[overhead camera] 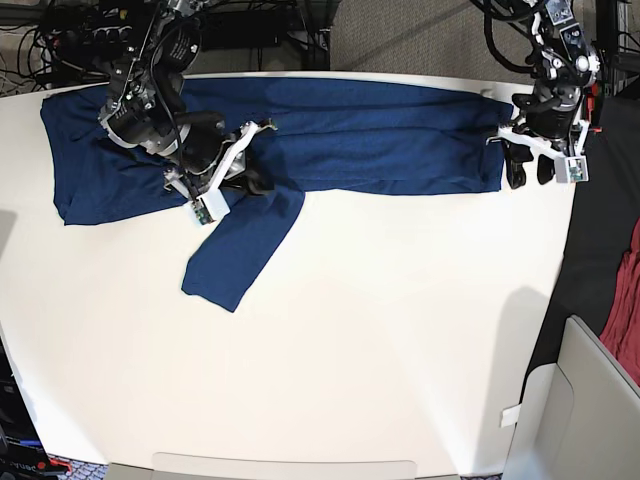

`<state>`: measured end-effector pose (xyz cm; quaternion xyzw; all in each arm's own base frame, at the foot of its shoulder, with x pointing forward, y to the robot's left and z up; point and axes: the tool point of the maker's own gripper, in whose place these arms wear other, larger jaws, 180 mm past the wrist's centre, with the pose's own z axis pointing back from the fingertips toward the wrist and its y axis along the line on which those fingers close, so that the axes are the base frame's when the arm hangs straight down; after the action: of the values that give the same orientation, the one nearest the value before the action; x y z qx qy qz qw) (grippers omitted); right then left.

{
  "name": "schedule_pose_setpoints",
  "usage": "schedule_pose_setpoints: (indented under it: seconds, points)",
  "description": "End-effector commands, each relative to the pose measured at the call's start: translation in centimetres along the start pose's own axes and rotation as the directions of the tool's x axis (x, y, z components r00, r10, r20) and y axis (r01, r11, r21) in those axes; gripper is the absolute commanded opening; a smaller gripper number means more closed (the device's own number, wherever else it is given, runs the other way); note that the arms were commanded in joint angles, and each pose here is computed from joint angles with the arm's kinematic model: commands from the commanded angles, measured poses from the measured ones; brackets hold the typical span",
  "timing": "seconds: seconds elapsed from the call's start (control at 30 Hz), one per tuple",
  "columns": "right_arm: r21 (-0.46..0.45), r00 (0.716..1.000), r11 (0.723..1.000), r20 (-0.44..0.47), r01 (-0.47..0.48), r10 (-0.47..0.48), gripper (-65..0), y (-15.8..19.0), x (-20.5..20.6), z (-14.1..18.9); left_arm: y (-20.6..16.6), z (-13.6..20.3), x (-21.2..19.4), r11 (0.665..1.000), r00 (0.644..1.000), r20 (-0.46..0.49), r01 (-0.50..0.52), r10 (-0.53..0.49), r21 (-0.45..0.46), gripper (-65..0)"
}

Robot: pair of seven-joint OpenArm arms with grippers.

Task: Fold the T-shirt properly
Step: 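Lift the sleeve with the right gripper and fold it onto the strip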

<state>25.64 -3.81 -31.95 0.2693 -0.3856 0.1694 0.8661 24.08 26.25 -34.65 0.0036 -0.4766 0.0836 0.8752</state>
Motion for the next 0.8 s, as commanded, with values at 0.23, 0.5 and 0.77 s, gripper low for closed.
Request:
schedule_pose_setpoints:
  seconds: [0.23, 0.5, 0.77]
  points:
    - [0.098, 0.999, 0.995, 0.03, 0.025, -0.028, -62.4, 1.8, -0.4, 1.1, 0.0, 0.2, 1.4, 1.0, 0.999, 0.048, 0.009, -0.009, -0.004, -35.3]
    - [0.154, 0.999, 0.988, -0.036, 0.027, -0.021, -62.3, 3.0, -2.0, 1.2, 0.0, 0.2, 1.4, 1.0, 0.999, 0.048, 0.009, -0.009, -0.004, -35.4]
    - [0.215, 0.998, 0.976, -0.058, 0.031, -0.019, -62.3, 3.6, -3.2, 2.2, -0.2, 0.2, 1.3, 1.0, 0.999, 0.048, 0.002, -0.002, -0.007, -35.4]
